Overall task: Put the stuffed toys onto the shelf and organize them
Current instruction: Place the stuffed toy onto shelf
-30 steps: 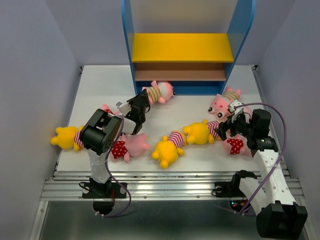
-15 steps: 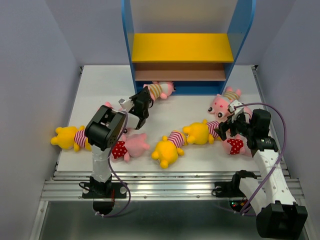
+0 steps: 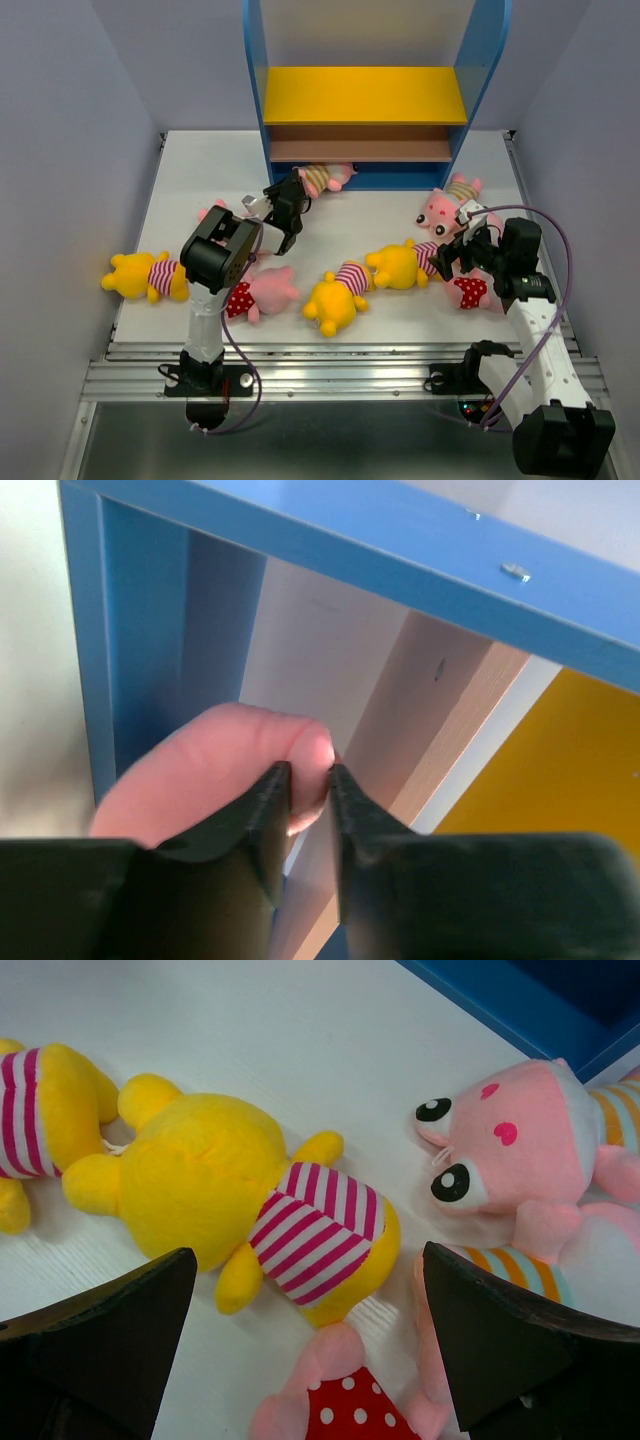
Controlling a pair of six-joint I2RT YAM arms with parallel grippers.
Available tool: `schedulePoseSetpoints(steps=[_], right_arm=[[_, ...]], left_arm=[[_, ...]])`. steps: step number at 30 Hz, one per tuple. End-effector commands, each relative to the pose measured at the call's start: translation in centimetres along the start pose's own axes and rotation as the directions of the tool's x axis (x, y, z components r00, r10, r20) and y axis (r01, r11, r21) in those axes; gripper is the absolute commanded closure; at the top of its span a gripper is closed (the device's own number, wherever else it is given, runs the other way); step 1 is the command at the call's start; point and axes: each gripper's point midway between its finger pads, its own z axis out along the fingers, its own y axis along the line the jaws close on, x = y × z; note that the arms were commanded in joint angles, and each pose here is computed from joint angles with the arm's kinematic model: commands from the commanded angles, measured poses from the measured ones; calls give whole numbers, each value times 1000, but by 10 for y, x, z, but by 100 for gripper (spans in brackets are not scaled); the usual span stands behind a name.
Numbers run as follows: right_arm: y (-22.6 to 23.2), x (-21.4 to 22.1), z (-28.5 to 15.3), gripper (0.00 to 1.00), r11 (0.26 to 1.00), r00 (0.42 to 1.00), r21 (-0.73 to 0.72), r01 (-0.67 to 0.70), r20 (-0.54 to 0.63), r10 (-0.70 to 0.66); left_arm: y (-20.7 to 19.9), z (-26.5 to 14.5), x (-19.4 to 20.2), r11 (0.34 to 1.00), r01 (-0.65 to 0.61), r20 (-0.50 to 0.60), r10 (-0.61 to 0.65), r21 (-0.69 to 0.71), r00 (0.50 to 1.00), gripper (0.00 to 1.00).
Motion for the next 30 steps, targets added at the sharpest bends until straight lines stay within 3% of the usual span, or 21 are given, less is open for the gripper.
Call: schedulePoseSetpoints(steps=[1,8,11,23,30], right_arm=[[-7,-11,-1,0,999,999,21,34,24,-35],[-8,-10,-1,0,999,999,26,35,20,-35],[-9,-10,-1,0,999,999,27,34,18,-34],[-10,-8,0,0,999,999,33,32,10,-32],[-11,-6,0,0,999,1000,32,28,5,-28]], left_arm=[[-15,-4,14,991,120,-84,-115,51,990,63],[-17,-24,14,993,95,-185,-79,76,980,43],[-18,-32,12,994,76,-216,-56,83,975,39],[-32,-59,-5,993,-27,-291,61,117,955,33],[-24,-72,-12,972,-201,-364,232,121,902,33]])
